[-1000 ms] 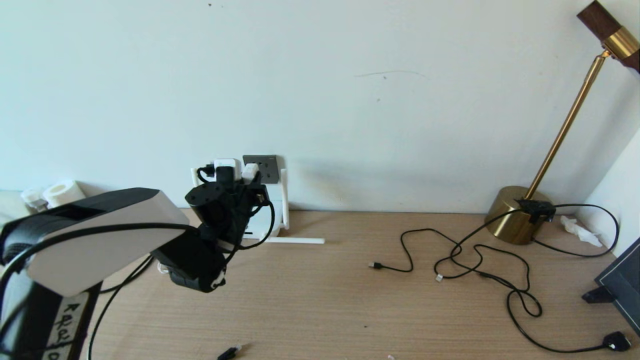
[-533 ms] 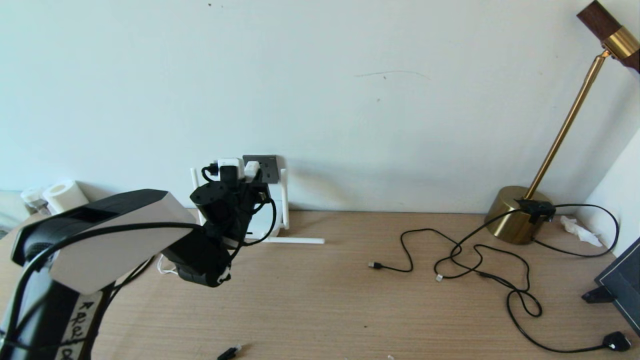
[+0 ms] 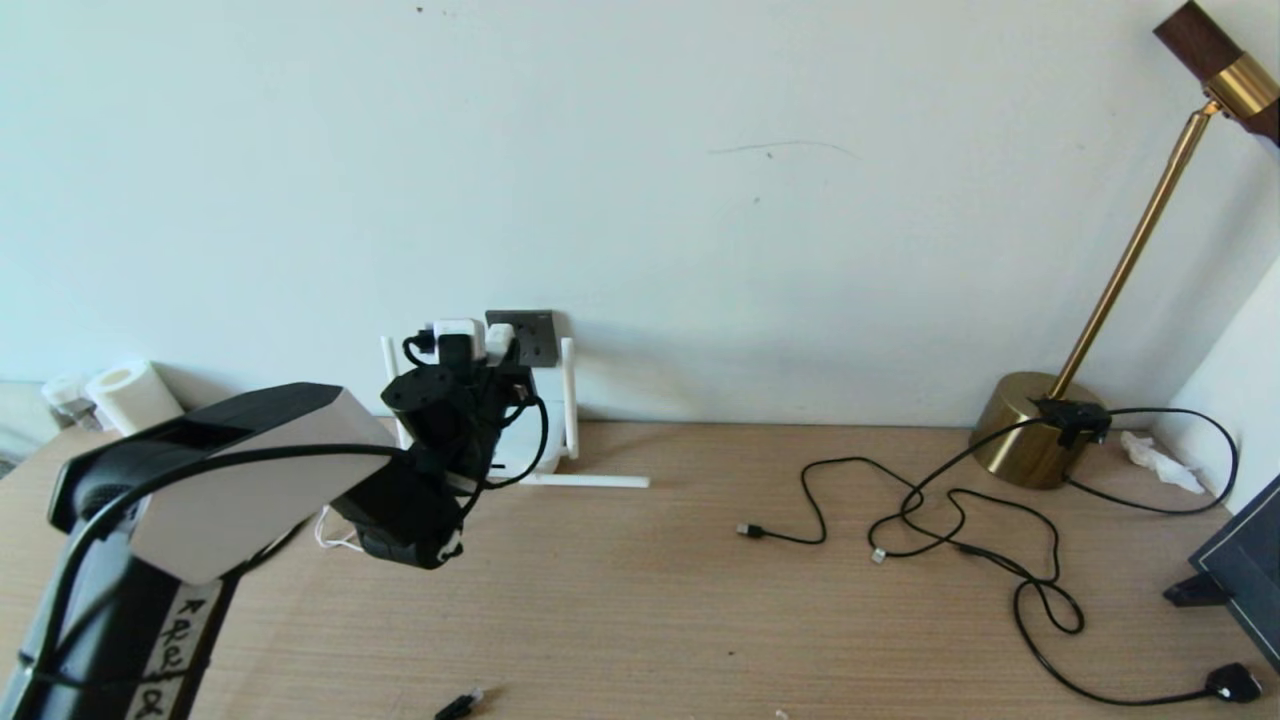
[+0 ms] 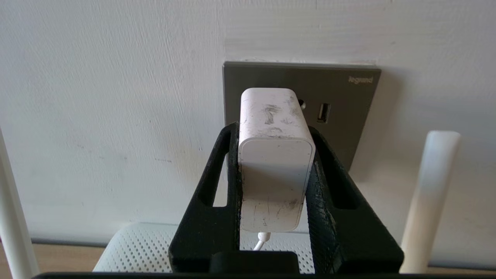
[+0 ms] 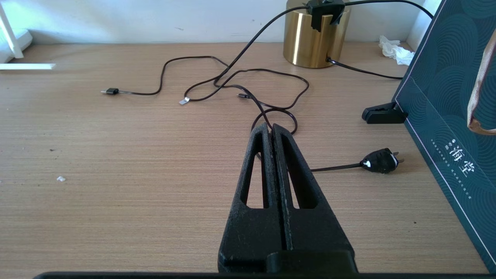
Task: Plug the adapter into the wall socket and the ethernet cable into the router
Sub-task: Align plug and socket, then plug plug into socket
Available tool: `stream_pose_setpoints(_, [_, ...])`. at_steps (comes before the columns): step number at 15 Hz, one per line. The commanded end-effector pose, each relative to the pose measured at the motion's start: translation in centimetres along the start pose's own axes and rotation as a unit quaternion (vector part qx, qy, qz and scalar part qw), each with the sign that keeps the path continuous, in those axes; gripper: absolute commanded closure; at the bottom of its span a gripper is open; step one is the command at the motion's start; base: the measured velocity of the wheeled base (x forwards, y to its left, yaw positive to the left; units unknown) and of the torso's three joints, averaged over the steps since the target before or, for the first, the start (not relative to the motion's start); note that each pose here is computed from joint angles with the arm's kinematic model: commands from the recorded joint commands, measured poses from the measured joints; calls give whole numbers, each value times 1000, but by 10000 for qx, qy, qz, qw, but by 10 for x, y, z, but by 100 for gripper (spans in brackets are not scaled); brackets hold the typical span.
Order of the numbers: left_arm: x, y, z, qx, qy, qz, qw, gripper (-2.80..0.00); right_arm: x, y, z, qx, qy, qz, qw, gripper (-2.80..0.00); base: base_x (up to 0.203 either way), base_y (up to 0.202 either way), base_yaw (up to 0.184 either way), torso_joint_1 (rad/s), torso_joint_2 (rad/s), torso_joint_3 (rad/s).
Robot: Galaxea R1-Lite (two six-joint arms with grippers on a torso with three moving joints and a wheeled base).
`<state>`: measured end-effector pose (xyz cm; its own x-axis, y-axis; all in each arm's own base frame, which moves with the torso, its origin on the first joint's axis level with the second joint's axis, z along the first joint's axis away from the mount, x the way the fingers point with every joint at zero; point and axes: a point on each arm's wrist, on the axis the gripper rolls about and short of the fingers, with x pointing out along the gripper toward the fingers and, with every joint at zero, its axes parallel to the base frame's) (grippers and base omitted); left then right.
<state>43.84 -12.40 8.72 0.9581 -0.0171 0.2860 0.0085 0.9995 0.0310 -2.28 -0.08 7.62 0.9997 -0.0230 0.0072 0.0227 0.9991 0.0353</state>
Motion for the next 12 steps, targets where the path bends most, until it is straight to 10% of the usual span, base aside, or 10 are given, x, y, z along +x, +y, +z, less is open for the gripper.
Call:
stream_pose_setpoints(1, [4, 4, -4, 5, -54, 18, 10000, 0, 0, 0, 0, 1, -2, 0, 10000, 0, 0, 0, 0, 0, 0, 0])
stream_pose_setpoints(12, [5, 4, -10, 9, -36, -83, 10000, 0, 0, 0, 0, 1, -2, 0, 10000, 0, 0, 0, 0, 0, 0, 0])
